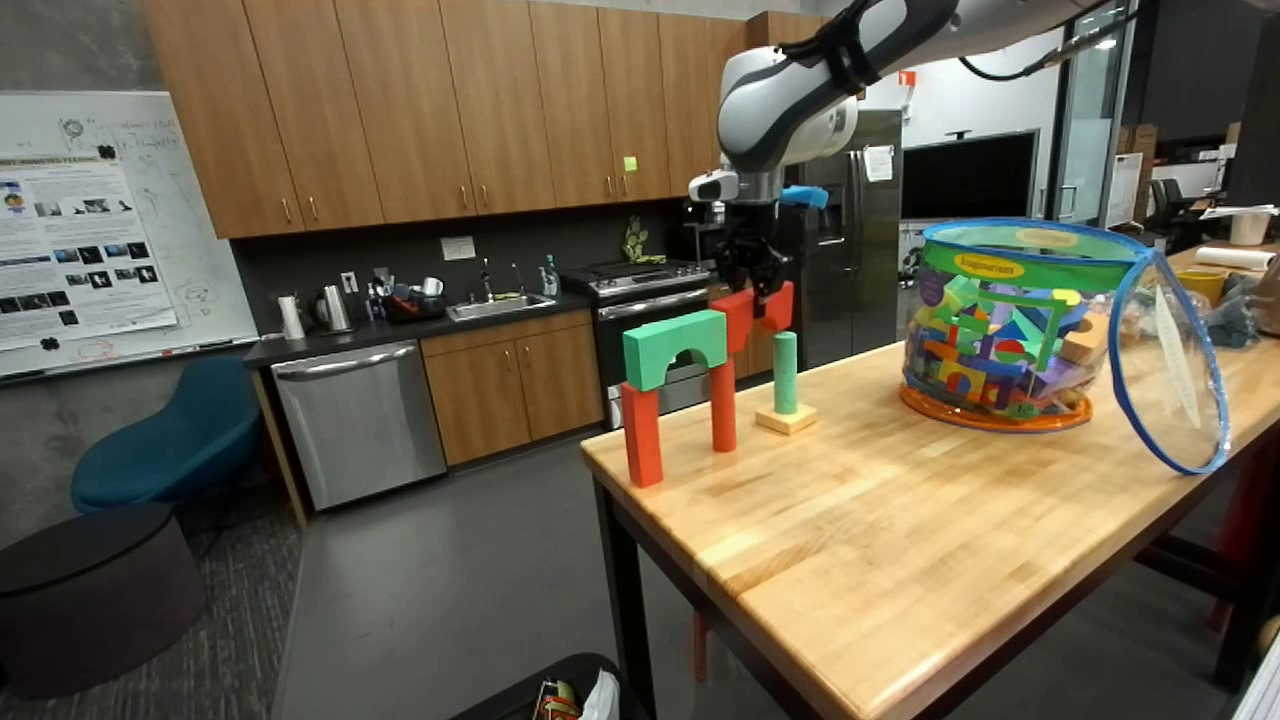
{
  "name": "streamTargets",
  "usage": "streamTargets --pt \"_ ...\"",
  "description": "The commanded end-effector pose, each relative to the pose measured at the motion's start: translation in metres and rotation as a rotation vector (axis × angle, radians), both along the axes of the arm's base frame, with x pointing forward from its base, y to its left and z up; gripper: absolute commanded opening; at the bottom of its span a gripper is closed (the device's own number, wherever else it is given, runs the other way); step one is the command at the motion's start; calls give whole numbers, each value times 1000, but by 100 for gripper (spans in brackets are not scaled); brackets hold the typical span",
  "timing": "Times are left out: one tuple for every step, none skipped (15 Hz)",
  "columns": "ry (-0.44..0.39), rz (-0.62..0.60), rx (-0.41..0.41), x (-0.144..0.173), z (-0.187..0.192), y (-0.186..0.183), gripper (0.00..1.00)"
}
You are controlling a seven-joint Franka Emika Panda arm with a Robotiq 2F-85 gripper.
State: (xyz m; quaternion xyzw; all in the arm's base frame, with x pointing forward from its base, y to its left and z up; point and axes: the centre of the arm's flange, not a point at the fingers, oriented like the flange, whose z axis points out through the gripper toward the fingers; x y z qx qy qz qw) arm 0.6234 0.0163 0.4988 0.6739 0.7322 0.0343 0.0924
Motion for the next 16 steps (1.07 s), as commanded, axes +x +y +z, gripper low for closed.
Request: streamTargets --pt "-9 -13 -39 -10 20 -12 16" --pt "-15 -25 -47 -14 24 -16 16" --pt "-23 -37 -52 -17 28 -21 16" --pt "-34 -50 -56 -19 32 -26 16" --pt "-49 -72 -60 -23 39 -35 16" --pt "-62 -98 -58 -27 45 -45 16" --pt "-74 -125 -56 -31 50 -54 16" --pt "-89 -161 -48 -36 56 -67 16" --pt "-101 -196 -42 -41 62 -78 16" --pt "-115 -232 -36 -48 68 -93 16" --pt "-129 -271 -27 -56 75 -107 16" --pt "-142 -308 -19 -63 81 -120 16" --pt "-158 -352 -1 -71 89 -132 16" --pt "-174 -406 22 -78 97 -142 16" --pt "-192 -459 47 -87 106 -152 16" --pt "-209 -505 71 -95 113 -161 16"
